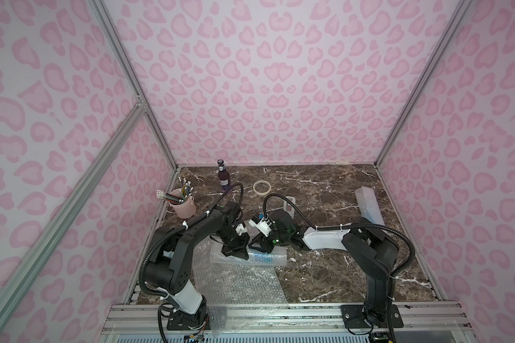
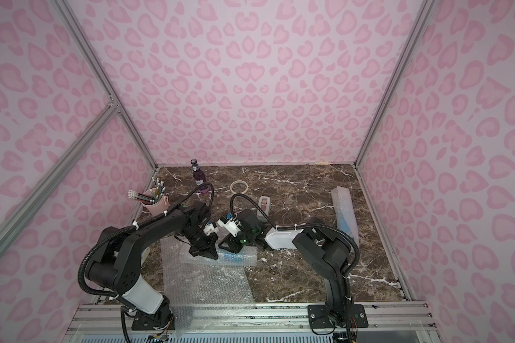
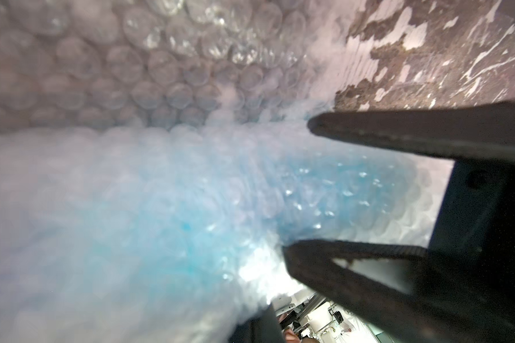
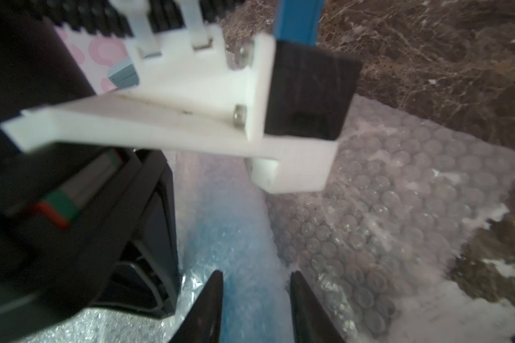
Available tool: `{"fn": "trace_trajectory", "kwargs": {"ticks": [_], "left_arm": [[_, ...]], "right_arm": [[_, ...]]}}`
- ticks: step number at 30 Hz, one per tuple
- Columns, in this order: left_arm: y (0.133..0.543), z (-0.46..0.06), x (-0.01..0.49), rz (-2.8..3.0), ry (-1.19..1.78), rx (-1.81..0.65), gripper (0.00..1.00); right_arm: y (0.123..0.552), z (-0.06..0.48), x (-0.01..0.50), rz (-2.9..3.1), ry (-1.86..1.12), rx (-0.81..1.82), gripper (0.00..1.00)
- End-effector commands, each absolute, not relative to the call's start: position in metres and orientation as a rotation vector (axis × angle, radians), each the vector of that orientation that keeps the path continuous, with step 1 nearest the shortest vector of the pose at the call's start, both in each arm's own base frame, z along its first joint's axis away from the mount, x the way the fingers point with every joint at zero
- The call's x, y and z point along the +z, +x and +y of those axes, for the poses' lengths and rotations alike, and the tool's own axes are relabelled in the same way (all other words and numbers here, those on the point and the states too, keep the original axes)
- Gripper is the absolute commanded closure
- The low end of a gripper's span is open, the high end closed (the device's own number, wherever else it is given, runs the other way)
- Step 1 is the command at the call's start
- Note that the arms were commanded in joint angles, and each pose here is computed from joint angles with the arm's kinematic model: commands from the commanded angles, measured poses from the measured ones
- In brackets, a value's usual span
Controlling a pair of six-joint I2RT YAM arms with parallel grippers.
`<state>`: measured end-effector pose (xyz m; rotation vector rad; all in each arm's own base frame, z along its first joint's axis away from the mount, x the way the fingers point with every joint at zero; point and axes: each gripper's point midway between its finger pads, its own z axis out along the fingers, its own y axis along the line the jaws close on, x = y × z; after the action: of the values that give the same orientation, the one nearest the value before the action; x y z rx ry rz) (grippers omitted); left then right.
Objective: Wrap wine bottles in bubble wrap
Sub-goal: Stick the tape on the bubble wrap, then pick up the bubble wrap from the bubble wrap.
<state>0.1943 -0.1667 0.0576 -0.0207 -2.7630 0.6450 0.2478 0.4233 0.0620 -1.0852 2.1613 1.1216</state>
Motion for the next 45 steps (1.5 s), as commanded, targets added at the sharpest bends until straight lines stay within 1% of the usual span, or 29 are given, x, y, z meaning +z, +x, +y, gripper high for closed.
{"fn": "trace_trajectory", "kwargs": {"ticks": [1, 11, 16, 18, 21, 23, 25, 27, 30, 31, 32, 33, 35, 37, 39, 45], "left_arm": [[0.195, -0.152, 0.044, -2.803, -0.062, 0.530, 0.96], [0.202, -0.150, 0.035, -2.821, -0.045, 0.518, 0.96], [0.199, -0.149, 0.041, -2.832, -0.049, 0.533, 0.96], [0.197, -0.149, 0.049, -2.840, -0.049, 0.541, 0.95], [0.191, -0.150, 0.058, -2.844, -0.031, 0.575, 0.93], [0.187, -0.147, 0.068, -2.866, -0.028, 0.569, 0.91], [0.190, -0.141, 0.083, -2.920, -0.036, 0.558, 0.89], [0.199, -0.133, 0.102, -2.992, -0.037, 0.543, 0.88], [0.218, -0.119, 0.132, -3.128, -0.062, 0.520, 0.76], [0.225, -0.114, 0.141, -3.175, -0.073, 0.501, 0.68], [0.232, -0.109, 0.148, -3.214, -0.070, 0.489, 0.57], [0.237, -0.106, 0.154, -3.242, -0.068, 0.490, 0.49], [0.248, -0.101, 0.164, -3.292, -0.048, 0.516, 0.41], [0.256, -0.102, 0.168, -3.314, -0.040, 0.571, 0.36], [0.261, -0.103, 0.167, -3.320, -0.033, 0.588, 0.34], [0.268, -0.107, 0.154, -3.284, -0.016, 0.651, 0.33]], "right_arm": [[0.235, 0.408, 0.039, 2.286, -1.107, 1.085, 0.62], [0.238, 0.410, 0.056, 2.248, -1.108, 1.095, 0.61], [0.243, 0.411, 0.074, 2.208, -1.110, 1.087, 0.55], [0.244, 0.412, 0.081, 2.188, -1.126, 1.077, 0.50], [0.244, 0.414, 0.091, 2.156, -1.176, 1.055, 0.38], [0.241, 0.415, 0.090, 2.139, -1.244, 1.037, 0.28], [0.237, 0.416, 0.086, 2.118, -1.311, 1.005, 0.19], [0.233, 0.417, 0.081, 2.093, -1.395, 0.940, 0.12], [0.232, 0.420, 0.074, 2.052, -1.499, 0.826, 0.07], [0.232, 0.422, 0.071, 2.035, -1.532, 0.794, 0.04], [0.231, 0.423, 0.069, 2.021, -1.563, 0.767, 0.02], [0.230, 0.424, 0.066, 2.011, -1.589, 0.735, 0.01], [0.228, 0.427, 0.059, 1.988, -1.646, 0.661, 0.01], [0.228, 0.427, 0.051, 1.977, -1.683, 0.584, 0.01], [0.226, 0.428, 0.043, 1.971, -1.727, 0.521, 0.02], [0.229, 0.429, 0.032, 1.962, -1.769, 0.393, 0.15]]}}
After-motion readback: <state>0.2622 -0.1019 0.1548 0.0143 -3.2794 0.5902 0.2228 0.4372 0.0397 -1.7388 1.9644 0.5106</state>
